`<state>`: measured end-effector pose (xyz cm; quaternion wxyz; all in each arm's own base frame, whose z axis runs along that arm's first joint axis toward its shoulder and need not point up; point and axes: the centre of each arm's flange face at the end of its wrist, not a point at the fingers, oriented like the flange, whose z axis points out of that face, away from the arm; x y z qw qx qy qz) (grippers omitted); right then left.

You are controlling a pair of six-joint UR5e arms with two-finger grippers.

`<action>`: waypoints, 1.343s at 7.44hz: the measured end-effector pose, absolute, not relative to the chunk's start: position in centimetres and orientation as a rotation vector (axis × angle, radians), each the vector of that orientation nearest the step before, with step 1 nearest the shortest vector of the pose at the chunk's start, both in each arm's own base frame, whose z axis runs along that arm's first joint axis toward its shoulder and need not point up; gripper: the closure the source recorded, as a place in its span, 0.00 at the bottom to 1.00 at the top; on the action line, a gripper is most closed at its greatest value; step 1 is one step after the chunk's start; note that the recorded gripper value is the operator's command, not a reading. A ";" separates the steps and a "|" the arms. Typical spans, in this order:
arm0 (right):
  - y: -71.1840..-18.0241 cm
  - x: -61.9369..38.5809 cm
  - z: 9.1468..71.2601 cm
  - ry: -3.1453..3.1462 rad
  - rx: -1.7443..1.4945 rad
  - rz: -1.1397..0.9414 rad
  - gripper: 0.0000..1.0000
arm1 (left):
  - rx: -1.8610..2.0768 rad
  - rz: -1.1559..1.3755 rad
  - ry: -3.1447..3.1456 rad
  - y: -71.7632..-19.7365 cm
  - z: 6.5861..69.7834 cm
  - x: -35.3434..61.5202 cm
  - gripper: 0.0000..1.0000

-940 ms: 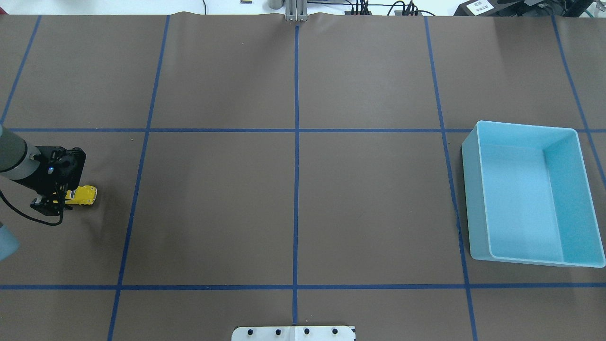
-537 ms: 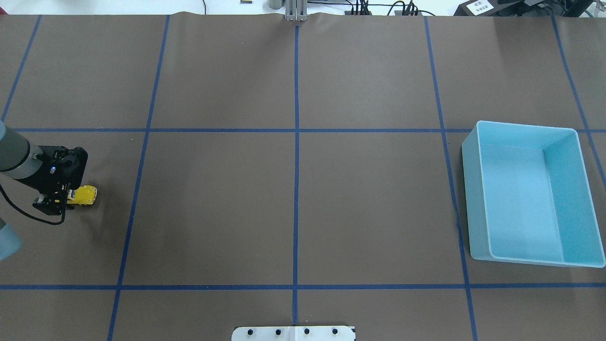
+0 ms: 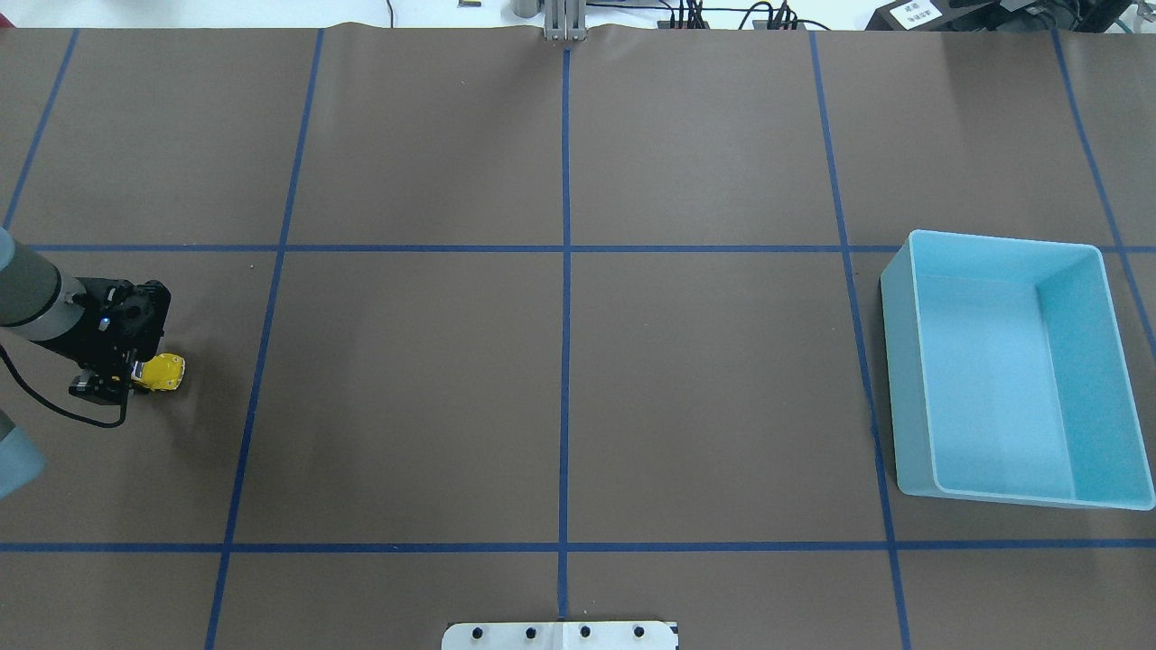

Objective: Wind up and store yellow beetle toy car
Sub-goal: 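Press the car down with the left gripper and drag it away from the bin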

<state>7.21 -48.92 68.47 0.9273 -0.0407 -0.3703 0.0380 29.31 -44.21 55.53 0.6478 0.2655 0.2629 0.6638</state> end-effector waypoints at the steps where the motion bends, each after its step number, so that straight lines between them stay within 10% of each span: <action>1: -48.9 7.2 68.5 -0.761 -0.083 0.078 0.00 | 0.614 1.512 0.606 -44.1 55.5 29.3 1.00; 10: -48.7 7.0 69.8 -0.775 -0.107 0.083 0.00 | 0.788 1.516 0.748 -41.6 54.8 27.4 1.00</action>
